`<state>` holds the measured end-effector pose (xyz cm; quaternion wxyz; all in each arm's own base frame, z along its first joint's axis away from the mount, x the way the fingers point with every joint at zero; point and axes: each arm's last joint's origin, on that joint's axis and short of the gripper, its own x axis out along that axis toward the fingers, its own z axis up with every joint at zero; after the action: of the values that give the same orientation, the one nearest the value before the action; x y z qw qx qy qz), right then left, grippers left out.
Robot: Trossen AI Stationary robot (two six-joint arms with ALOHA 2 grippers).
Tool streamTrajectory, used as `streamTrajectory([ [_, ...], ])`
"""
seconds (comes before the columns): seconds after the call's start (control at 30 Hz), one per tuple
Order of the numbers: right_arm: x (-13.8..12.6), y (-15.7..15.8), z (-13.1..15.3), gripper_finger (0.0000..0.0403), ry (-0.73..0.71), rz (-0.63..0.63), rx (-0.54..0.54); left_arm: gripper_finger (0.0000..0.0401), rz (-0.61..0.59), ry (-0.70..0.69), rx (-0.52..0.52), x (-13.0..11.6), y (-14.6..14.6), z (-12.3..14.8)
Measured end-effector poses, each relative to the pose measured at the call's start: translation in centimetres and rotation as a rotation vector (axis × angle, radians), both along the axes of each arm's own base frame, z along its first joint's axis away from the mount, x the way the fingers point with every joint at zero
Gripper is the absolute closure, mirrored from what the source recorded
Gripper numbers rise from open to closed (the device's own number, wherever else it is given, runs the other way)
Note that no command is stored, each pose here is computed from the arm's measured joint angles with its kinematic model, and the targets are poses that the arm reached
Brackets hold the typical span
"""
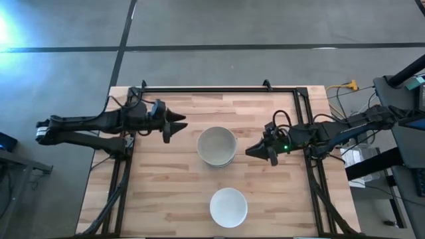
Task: Nest bowls inside each other
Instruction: Stack the white bowl on top of the light grey bowl
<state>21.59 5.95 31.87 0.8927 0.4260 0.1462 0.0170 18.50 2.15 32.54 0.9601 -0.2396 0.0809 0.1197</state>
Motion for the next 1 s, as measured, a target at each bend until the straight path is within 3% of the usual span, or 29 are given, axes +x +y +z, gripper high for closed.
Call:
streamTrajectory([
  [0.07,0.0,0.0,0.0,0.0319,0.004,-0.005,0.025,0.0205,-0.021,0.003,-0.050,0.4,0.0,-0.2],
  [0.23,-0.2,0.7,-0.1,0.0319,0.021,0.018,0.049,0.0205,-0.205,0.070,-0.131,0.8,-0.7,-1.1],
  [0.33,-0.4,1.4,-0.9,0.0319,0.094,0.038,0.065,0.0205,-0.256,0.128,-0.187,0.6,-1.4,-1.6],
  [0.57,-0.2,4.1,-3.3,0.0319,0.268,0.087,0.084,0.0205,-0.354,0.150,-0.185,-0.8,-3.2,-1.3],
  [0.77,0.5,6.9,-5.8,0.0319,0.393,0.110,0.117,0.0205,-0.377,0.202,-0.185,-2.2,-3.7,-1.5],
  [1.0,0.9,10.3,-8.6,0.0317,0.496,0.117,0.186,0.0205,-0.322,0.270,-0.169,-4.2,-3.4,-1.8],
])
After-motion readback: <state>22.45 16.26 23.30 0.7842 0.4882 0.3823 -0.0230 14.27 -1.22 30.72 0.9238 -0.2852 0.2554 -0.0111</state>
